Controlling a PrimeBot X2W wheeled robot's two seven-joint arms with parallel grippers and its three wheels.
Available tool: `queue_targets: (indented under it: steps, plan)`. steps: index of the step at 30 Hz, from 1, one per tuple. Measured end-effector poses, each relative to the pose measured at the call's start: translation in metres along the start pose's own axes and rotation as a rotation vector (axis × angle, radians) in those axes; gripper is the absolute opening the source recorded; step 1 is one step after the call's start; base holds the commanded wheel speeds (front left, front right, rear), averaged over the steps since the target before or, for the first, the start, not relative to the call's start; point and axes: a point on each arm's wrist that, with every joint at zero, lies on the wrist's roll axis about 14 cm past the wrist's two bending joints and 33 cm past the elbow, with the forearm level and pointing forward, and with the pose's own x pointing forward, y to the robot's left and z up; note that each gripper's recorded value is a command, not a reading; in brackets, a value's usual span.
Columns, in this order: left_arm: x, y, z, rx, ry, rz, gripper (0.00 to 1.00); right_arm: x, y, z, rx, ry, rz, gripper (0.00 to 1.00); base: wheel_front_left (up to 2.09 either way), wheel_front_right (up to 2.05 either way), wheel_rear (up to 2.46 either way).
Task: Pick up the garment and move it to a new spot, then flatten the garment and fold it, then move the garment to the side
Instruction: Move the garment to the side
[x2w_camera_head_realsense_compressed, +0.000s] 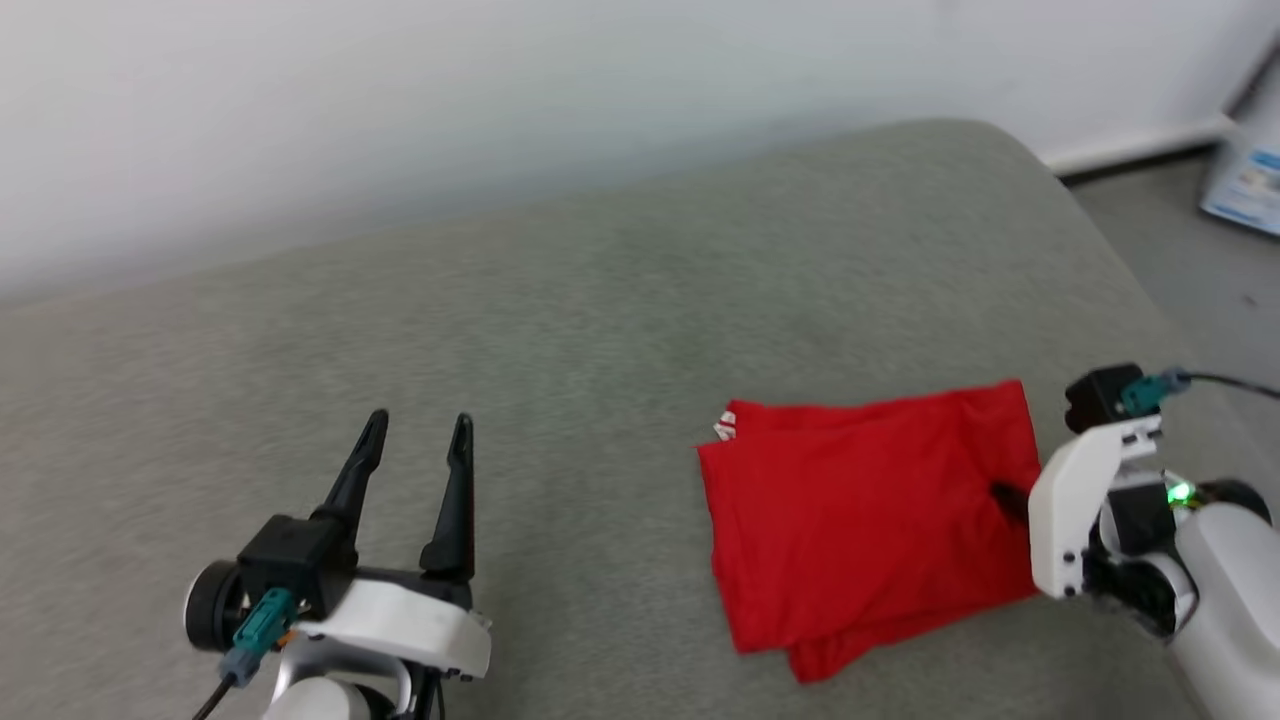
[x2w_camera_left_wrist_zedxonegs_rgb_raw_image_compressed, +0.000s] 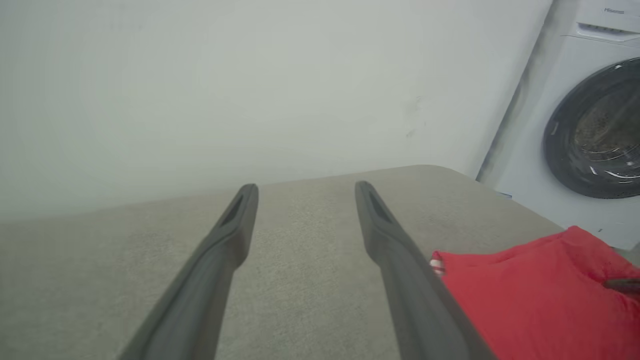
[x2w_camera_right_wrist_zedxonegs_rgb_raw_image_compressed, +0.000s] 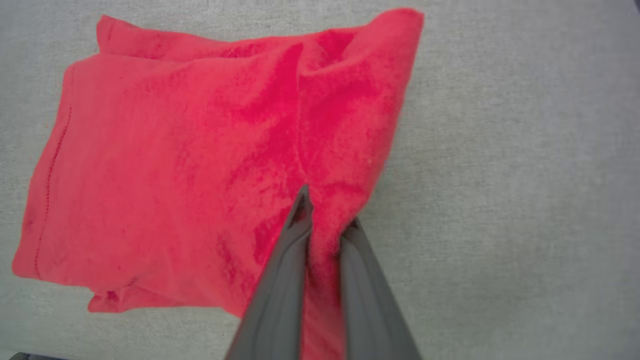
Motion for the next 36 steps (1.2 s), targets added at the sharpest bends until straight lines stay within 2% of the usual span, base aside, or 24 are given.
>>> queue_targets:
  steps: [4, 11, 19, 25, 29, 31, 36]
  plan:
    - [0.029, -0.033, -0.008, -0.026, 0.009, -0.125, 1.00, -0.007, -0.042, 0.008, 0.007, -0.031, -0.122, 0.00, 0.00, 0.00, 0.00]
    - [0.073, -0.055, -0.032, -0.039, 0.036, -0.270, 1.00, 0.000, -0.106, 0.044, 0.027, -0.137, -0.310, 0.00, 0.00, 0.00, 0.00]
    - [0.110, -0.042, -0.069, -0.049, 0.062, -0.319, 1.00, 0.027, -0.162, 0.081, -0.031, -0.197, -0.482, 0.00, 0.00, 0.00, 0.00]
    - [0.116, -0.029, -0.099, -0.068, 0.105, -0.315, 1.00, 0.052, -0.189, 0.072, -0.031, -0.175, -0.572, 0.00, 0.00, 0.00, 0.00]
    - [0.116, -0.023, -0.112, -0.073, 0.130, -0.314, 1.00, 0.065, -0.193, 0.059, -0.013, -0.178, -0.602, 0.01, 0.00, 0.00, 0.00]
    - [0.117, -0.023, -0.114, -0.073, 0.134, -0.314, 1.00, 0.066, -0.194, 0.055, -0.015, -0.190, -0.613, 1.00, 0.00, 0.00, 0.00]
    - [0.117, -0.027, -0.107, -0.070, 0.123, -0.320, 1.00, 0.049, -0.200, 0.061, -0.023, -0.259, -0.644, 1.00, 0.00, 0.00, 0.00]
